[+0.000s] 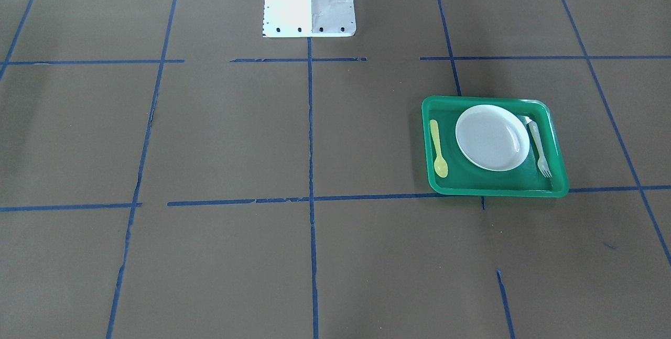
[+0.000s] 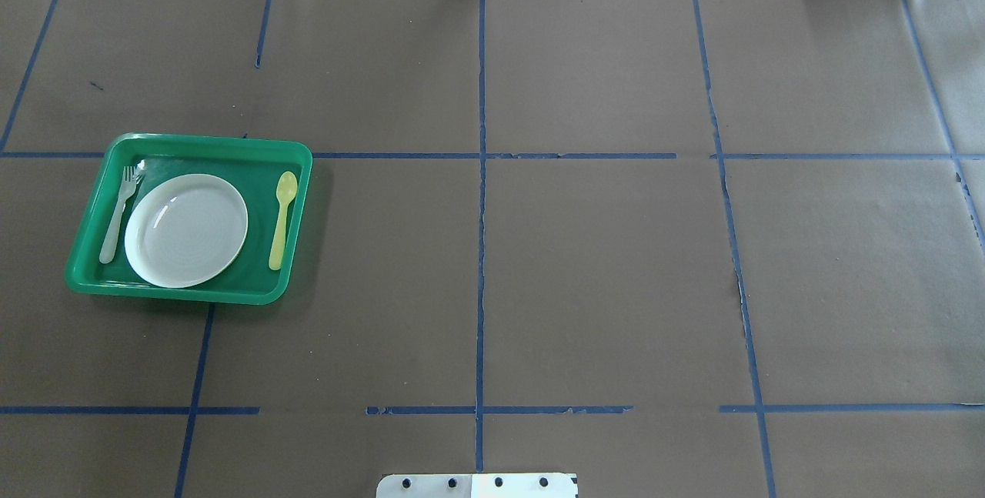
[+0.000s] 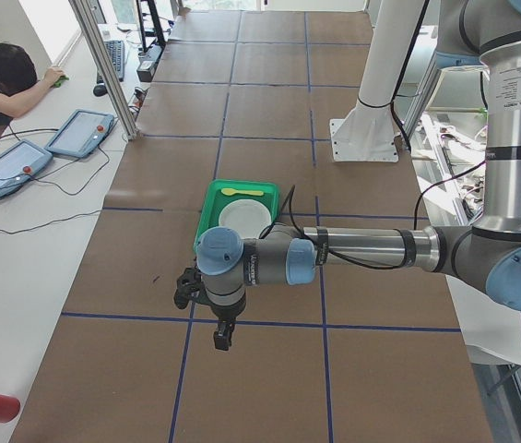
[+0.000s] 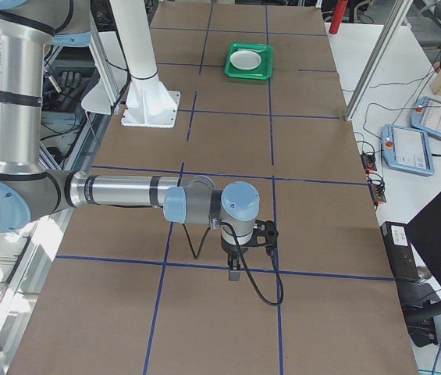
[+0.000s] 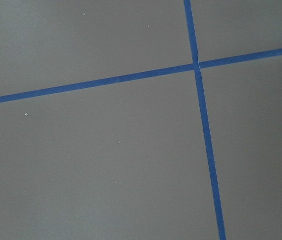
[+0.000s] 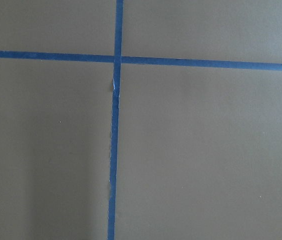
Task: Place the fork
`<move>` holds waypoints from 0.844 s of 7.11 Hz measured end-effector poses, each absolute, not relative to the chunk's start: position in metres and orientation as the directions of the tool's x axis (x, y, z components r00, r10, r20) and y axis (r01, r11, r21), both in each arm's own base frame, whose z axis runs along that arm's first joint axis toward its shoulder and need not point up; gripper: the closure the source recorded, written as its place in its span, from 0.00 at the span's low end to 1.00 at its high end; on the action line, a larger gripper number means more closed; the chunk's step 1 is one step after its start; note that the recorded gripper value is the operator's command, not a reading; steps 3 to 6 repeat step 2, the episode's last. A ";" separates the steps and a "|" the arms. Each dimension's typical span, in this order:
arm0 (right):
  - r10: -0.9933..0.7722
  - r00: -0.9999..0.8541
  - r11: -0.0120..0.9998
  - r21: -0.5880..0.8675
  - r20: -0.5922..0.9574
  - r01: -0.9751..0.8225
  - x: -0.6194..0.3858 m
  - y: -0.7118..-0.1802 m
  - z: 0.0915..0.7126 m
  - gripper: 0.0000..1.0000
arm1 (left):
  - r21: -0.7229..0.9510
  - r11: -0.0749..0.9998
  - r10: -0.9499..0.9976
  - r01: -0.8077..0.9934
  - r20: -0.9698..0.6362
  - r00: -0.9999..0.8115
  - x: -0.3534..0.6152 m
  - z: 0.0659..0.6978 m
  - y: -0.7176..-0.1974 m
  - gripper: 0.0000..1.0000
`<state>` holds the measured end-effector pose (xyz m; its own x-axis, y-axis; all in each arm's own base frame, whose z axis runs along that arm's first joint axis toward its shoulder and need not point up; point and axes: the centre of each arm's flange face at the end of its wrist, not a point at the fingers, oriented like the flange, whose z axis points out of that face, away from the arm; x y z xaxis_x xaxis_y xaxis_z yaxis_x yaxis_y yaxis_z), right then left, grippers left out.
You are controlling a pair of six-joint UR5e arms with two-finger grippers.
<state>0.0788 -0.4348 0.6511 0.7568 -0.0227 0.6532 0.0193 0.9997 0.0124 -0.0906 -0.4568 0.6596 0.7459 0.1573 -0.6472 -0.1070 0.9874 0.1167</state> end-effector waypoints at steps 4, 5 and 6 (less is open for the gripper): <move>-0.023 0.757 1.000 0.012 0.653 0.019 0.079 -0.435 0.651 0.00 | 0.120 0.987 0.159 -0.107 -0.647 0.746 -0.091 0.658 -0.457 0.00; -0.023 0.757 1.000 0.012 0.653 0.019 0.079 -0.435 0.651 0.00 | 0.120 0.987 0.159 -0.107 -0.647 0.746 -0.091 0.658 -0.457 0.00; -0.023 0.757 1.000 0.012 0.653 0.019 0.079 -0.435 0.651 0.00 | 0.120 0.987 0.159 -0.107 -0.647 0.746 -0.091 0.658 -0.457 0.00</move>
